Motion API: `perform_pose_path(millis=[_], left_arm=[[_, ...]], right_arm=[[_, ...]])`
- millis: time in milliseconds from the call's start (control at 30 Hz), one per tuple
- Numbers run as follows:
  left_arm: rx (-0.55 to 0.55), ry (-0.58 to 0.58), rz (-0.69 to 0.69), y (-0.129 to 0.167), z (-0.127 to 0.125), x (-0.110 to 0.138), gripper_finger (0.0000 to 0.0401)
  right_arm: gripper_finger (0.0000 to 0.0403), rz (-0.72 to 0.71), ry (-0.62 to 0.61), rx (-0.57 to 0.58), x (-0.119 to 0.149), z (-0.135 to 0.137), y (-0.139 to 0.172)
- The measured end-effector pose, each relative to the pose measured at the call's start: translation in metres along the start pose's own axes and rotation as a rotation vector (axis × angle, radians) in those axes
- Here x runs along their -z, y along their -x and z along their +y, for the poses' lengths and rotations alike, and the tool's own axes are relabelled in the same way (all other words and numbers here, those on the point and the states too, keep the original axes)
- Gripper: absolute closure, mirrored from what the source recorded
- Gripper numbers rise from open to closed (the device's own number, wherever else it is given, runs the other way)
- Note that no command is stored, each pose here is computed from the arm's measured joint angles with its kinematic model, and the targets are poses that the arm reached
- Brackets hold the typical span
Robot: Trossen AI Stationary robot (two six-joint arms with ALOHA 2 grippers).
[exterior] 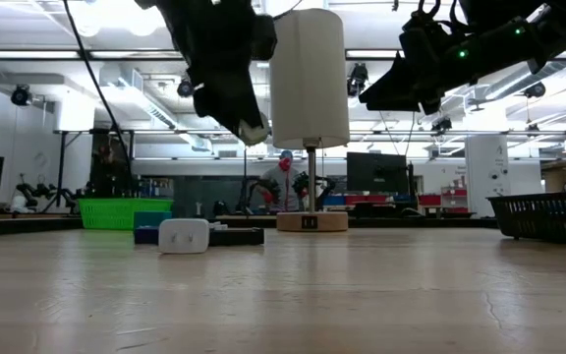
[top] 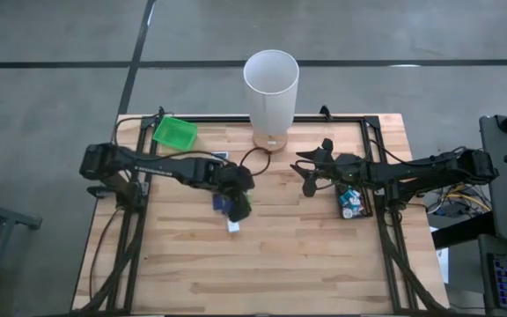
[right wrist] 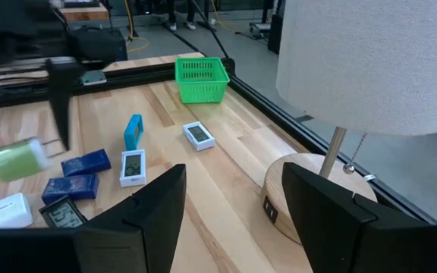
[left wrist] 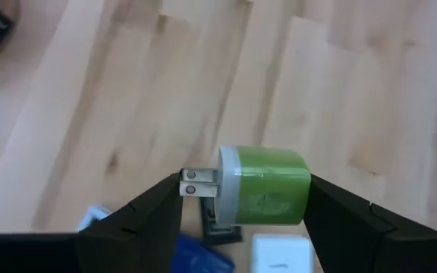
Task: Pick & Place Office items
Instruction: Put the green charger adapter into the black bin
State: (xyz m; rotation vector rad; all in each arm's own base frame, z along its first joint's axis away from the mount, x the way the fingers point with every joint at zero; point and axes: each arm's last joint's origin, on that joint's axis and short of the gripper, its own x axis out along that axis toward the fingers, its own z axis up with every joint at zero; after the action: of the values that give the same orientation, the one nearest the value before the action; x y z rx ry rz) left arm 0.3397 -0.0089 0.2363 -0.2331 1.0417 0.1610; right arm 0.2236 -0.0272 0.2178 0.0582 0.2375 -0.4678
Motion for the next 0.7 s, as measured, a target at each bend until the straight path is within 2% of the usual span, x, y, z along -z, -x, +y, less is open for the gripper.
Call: perform_pose_path(millis=[267,467,700], left_arm=[[-0.034,0.039,0.021,-0.007,0.017,-0.003,0.0158],[-0.031,0.033,0.012,-0.007,0.017,-0.004,0.0158],[0.033,0.011,-0.135,-0.006,0.009,-0.017,0.0158]], right_arm=[[0.0186,0.000,0.000,0.000,0.000,0.000,0.000],[0.0186,0.000,0.000,0.000,0.000,0.000,0.000],[0.0186,0.000,0.000,0.000,0.000,0.000,0.000]])
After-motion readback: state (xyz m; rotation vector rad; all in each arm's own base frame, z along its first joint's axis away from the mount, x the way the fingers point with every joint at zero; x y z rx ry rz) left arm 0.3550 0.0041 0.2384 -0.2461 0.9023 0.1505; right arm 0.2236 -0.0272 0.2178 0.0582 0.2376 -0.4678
